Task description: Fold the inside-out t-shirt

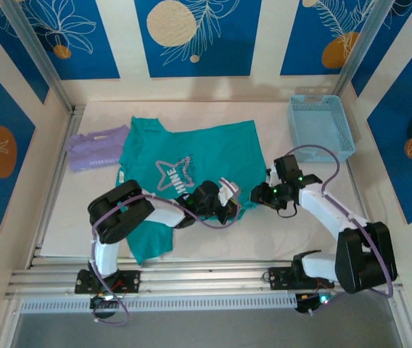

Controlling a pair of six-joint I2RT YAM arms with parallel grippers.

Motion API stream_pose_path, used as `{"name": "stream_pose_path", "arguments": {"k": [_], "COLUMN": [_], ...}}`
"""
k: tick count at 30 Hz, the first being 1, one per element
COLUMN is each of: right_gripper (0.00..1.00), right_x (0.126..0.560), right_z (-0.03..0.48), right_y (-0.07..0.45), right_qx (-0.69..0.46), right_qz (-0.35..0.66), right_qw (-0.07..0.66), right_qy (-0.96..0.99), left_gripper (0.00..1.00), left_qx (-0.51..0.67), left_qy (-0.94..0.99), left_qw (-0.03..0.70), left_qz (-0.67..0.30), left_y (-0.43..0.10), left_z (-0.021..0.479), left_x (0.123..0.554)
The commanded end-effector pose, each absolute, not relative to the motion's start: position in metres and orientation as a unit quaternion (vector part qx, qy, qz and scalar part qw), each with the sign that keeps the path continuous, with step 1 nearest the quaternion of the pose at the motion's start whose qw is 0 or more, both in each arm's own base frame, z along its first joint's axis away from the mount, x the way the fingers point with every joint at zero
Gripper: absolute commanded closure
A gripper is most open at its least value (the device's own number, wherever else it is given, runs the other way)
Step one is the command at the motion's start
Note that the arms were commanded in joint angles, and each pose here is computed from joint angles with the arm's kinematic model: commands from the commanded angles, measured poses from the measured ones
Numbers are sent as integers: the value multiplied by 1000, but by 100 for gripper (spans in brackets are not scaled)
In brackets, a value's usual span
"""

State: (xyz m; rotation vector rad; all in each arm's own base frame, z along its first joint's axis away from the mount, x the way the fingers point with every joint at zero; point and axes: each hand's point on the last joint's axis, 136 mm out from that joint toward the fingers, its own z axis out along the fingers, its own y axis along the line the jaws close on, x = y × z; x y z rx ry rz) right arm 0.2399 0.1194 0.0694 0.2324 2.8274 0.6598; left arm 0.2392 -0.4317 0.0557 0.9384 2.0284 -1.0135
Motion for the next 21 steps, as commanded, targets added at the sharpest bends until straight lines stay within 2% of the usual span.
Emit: {"name": "stream_pose_path", "arguments": {"k": [1,7,14,21], "right_gripper": [56,55,57,84], "right_x": [235,244,257,266], "right_z": [62,48,36,42], "right_y": [120,126,133,123], "right_qx": [90,85,72,60], "right_qz": [224,221,211,177], "right_qw": [128,152,148,167], "right_qy": [962,960,963,968], "left_gripper": [100,100,100,100], "left_qx": [348,343,342,329], "left_qy": [778,777,779,780], "left_qw": [323,319,315,312], "left_qz": [-412,-420,-421,-430], "left_y": [-435,-437,-436,-433], "left_z": [56,61,61,62], "left_x": [240,241,241,245]}}
